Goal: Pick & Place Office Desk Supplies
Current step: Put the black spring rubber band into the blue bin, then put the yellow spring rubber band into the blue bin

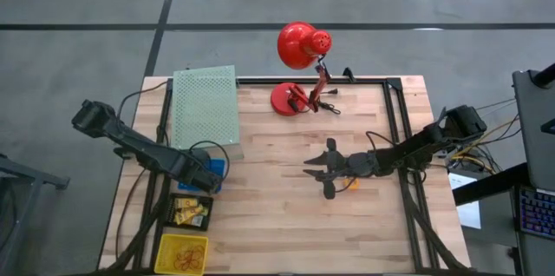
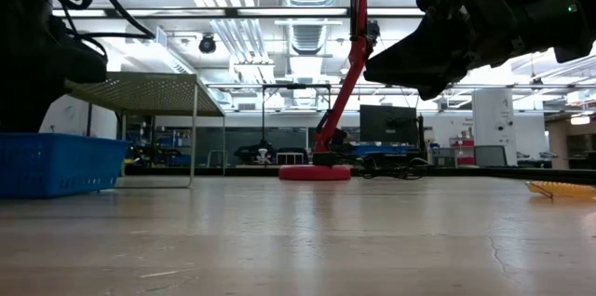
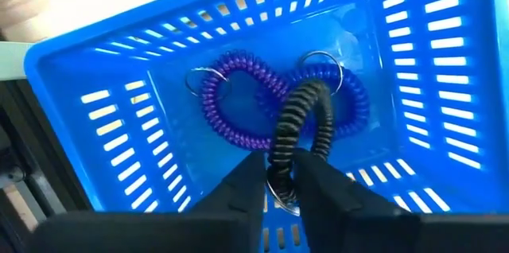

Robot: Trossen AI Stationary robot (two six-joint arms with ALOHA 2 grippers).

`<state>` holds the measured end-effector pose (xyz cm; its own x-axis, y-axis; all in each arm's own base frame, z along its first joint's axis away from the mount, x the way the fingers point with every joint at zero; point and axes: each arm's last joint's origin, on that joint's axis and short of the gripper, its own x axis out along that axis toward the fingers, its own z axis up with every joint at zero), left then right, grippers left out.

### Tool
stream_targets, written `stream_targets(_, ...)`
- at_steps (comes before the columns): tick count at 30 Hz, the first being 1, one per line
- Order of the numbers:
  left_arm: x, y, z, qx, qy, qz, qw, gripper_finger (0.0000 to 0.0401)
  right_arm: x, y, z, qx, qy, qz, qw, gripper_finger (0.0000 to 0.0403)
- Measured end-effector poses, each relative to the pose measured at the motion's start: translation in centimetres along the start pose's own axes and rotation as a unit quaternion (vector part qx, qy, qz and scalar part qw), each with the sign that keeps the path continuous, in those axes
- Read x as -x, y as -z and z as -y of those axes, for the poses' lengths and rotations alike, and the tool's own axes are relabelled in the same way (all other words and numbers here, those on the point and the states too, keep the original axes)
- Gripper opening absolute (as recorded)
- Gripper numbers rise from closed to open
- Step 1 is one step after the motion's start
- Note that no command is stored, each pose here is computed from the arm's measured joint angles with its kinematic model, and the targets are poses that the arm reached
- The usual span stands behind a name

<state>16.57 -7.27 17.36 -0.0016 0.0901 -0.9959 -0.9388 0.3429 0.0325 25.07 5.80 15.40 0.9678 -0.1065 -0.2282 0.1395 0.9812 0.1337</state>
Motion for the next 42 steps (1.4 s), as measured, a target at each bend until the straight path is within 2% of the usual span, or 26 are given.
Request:
stream_targets(6, 0.0, 0.0, 0.0, 0.000, 0.001, 0.000, 1.000, 0.0124, 0.0, 0.0, 0.0, 0.000, 0.000, 0.000, 1.000, 0.0114)
stream_targets(12, 0.0, 0.0, 0.0, 0.000, 0.001, 0.000, 1.000, 0.0154, 0.0, 0.0, 0.0, 0.000, 0.000, 0.000, 1.000, 0.0117)
stream_targets(19, 0.1, 0.0, 0.1, -0.001, 0.004, 0.000, 1.000, 0.0172, 0.0, 0.0, 0.0, 0.000, 0.000, 0.000, 1.000, 0.0126)
stream_targets(24, 1.0, -0.1, 0.7, -0.023, 0.019, 0.001, 1.000, 0.0173, 0.0, 0.0, 0.0, 0.000, 0.000, 0.000, 1.000, 0.0130)
stream_targets(30, 3.4, -0.5, 1.8, -0.073, 0.045, 0.056, 0.995, 0.0173, 0.0, 0.0, 0.0, 0.000, 0.000, 0.000, 1.000, 0.0123)
stream_targets(34, 5.7, -1.1, 2.9, -0.154, 0.073, 0.150, 0.974, 0.0173, 0.0, 0.0, 0.0, 0.000, 0.000, 0.000, 1.000, 0.0117)
stream_targets(38, 7.9, -1.7, 4.2, -0.236, 0.089, 0.272, 0.929, 0.0173, 0.0, 0.0, 0.0, 0.000, 0.000, 0.000, 1.000, 0.0113)
stream_targets(42, 9.6, -2.0, 5.7, -0.299, 0.111, 0.358, 0.877, 0.0173, 0.0, 0.0, 0.0, 0.000, 0.000, 0.000, 1.000, 0.0111)
